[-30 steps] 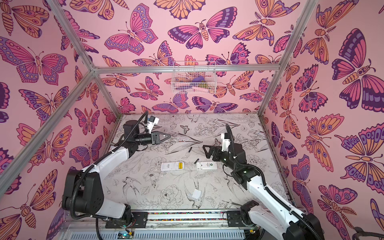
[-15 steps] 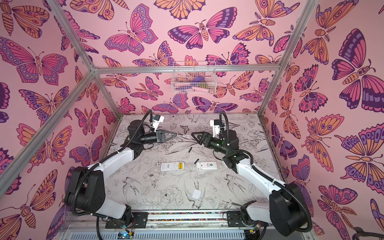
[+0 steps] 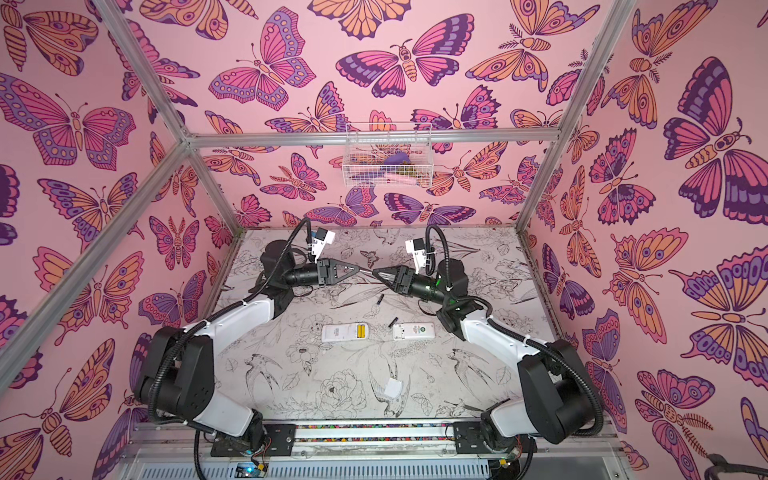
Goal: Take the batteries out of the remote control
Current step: 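Hold the screwdriver in the left gripper while the right gripper moves toward it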
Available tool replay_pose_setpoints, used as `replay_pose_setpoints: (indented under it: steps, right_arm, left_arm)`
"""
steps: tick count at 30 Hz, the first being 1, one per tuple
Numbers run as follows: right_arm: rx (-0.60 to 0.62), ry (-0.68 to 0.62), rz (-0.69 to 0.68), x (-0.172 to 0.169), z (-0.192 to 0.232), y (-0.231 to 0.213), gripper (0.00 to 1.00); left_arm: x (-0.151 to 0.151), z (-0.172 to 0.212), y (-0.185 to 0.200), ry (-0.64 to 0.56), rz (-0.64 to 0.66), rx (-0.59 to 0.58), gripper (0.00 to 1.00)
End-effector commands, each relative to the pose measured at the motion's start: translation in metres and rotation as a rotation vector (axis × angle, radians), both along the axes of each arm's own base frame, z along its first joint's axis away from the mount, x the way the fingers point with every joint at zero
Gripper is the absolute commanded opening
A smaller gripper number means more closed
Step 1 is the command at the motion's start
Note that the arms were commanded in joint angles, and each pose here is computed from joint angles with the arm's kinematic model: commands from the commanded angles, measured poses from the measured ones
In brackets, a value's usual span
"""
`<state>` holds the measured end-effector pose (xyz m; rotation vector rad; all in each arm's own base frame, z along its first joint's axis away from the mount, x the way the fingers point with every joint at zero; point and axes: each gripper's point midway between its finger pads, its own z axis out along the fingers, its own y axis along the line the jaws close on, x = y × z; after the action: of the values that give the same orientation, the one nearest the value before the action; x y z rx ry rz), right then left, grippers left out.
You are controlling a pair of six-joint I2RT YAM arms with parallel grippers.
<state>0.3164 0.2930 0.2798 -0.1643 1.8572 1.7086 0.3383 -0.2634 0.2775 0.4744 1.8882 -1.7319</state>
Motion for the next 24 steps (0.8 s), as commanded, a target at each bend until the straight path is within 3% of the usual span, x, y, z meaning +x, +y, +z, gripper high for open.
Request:
replay_pose_setpoints:
  steps: [1, 8, 16, 24]
  right_arm:
    - [0.085, -0.084, 0.070, -0.008, 0.034, 0.014, 0.57]
    - [0.102, -0.093, 0.073, -0.006, 0.034, 0.017, 0.51]
    - [0.091, -0.075, -0.009, 0.001, 0.025, -0.006, 0.58]
    - [0.115, -0.084, 0.019, 0.003, 0.030, -0.002, 0.57]
  left_arm:
    - [0.001, 0.000, -0.004, -0.006, 0.006, -0.009, 0.00]
    - [0.001, -0.004, -0.007, -0.001, 0.009, -0.010, 0.00]
    - [-0.006, 0.011, 0.003, -0.067, -0.027, -0.024, 0.00]
    - [-0.003, 0.027, 0.007, -0.095, -0.029, -0.064, 0.00]
